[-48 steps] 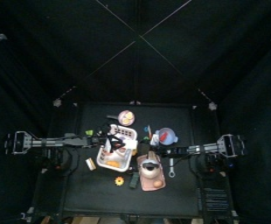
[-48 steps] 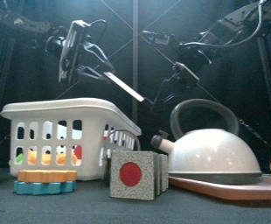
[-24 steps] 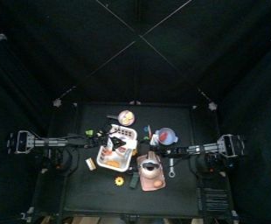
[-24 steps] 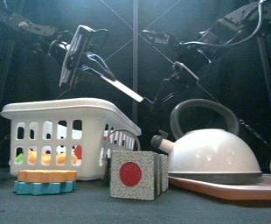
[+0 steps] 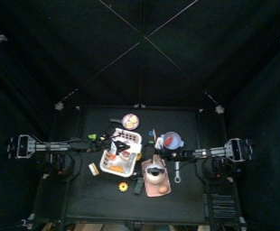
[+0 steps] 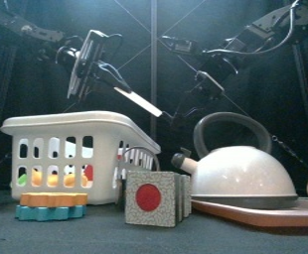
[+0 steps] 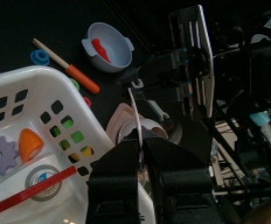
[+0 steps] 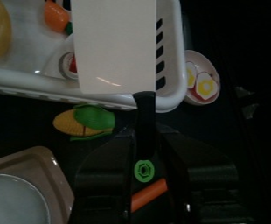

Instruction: Grab cleaver with other hand

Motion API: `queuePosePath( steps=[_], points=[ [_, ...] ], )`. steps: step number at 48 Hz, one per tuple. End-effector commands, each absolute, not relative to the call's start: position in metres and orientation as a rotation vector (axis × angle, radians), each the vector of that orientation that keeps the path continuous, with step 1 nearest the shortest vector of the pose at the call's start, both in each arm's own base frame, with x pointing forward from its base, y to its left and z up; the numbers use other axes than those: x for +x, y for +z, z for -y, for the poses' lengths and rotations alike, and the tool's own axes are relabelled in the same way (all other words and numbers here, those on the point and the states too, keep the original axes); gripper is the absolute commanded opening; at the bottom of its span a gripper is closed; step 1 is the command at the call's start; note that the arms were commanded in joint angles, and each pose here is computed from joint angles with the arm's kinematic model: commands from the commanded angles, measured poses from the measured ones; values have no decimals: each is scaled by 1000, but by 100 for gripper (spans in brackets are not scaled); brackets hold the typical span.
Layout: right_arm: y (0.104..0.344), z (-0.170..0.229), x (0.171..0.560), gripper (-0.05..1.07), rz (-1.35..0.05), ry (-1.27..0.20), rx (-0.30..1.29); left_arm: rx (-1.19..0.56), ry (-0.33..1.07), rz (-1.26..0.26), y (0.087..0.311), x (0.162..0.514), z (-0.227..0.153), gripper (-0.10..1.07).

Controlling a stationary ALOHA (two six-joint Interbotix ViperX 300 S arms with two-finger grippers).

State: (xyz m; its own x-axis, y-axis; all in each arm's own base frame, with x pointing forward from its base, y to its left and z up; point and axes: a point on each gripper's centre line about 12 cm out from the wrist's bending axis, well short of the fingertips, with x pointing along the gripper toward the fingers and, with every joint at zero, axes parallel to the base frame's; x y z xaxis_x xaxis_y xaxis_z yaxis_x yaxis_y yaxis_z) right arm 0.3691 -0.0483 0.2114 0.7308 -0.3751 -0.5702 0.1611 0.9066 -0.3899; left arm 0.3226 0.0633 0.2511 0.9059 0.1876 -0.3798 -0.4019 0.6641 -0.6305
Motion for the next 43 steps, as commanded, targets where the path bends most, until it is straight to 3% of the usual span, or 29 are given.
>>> queuePosePath(
  steps=[1, 11, 43],
  points=[
    [228, 44, 370, 71, -635, -276, -314, -771, 334, -270, 258, 323, -65, 38],
    [231, 43, 365, 92, -625, -272, -316, -771, 335, -275, 256, 321, -64, 38],
    [243, 37, 332, 92, -582, -259, -299, -767, 334, -288, 251, 316, -62, 38]
  ],
)
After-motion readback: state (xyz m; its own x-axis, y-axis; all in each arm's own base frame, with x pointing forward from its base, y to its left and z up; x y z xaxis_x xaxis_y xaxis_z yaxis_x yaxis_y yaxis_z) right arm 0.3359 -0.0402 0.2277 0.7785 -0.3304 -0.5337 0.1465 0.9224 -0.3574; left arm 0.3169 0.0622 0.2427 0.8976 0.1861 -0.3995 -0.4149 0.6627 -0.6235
